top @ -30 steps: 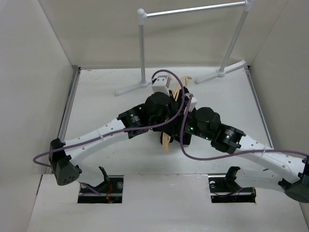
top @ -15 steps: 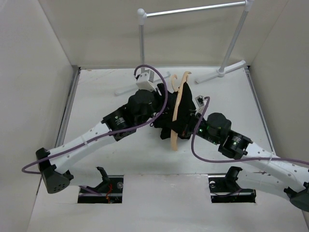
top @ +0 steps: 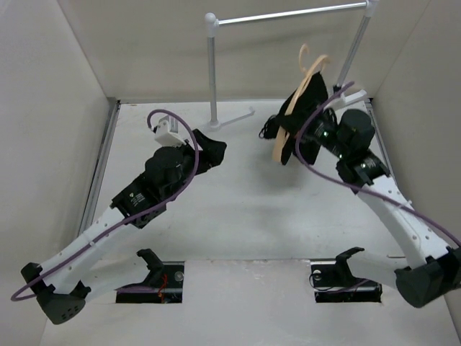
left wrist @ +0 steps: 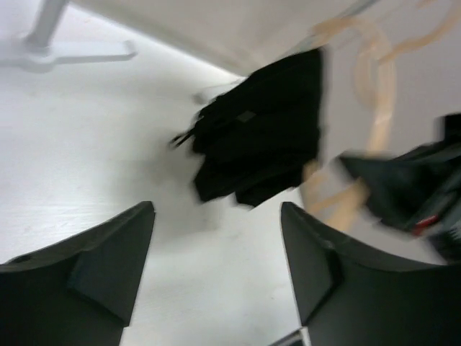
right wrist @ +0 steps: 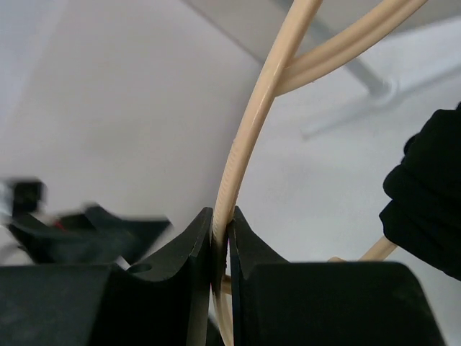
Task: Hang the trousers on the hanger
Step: Place the hanger at the clothesline, then reset both arms
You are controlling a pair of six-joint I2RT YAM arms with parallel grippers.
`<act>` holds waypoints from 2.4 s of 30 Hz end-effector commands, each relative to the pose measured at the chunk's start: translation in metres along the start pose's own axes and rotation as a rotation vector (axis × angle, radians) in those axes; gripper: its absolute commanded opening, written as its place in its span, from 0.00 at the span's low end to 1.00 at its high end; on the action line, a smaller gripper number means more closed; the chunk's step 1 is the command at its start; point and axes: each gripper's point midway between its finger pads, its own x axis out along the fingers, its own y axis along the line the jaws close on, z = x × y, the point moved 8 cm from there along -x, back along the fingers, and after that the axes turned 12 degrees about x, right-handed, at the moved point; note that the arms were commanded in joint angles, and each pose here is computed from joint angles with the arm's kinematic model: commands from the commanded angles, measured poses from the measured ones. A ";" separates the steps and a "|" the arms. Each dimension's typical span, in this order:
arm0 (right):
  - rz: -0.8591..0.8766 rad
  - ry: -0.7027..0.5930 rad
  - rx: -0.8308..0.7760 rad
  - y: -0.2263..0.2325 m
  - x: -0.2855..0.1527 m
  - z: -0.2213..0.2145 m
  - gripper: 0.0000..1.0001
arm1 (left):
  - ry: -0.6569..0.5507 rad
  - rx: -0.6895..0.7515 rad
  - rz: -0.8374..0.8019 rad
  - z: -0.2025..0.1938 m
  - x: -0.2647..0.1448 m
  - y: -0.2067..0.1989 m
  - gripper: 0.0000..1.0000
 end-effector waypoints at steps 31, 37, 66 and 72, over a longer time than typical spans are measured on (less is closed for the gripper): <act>0.200 -0.162 -0.030 0.004 0.102 0.187 0.08 | 0.257 -0.078 0.324 -0.118 -0.017 0.110 1.00; 0.162 -0.169 -0.010 -0.013 0.107 0.190 0.10 | 0.265 -0.079 0.327 -0.120 -0.017 0.111 1.00; -0.185 -0.427 -0.083 -0.043 0.008 0.164 1.00 | 0.321 -0.052 0.447 -0.074 0.004 0.132 1.00; -0.558 -0.506 -0.077 -0.113 -0.046 0.096 1.00 | 0.392 -0.023 0.424 -0.091 0.017 0.126 1.00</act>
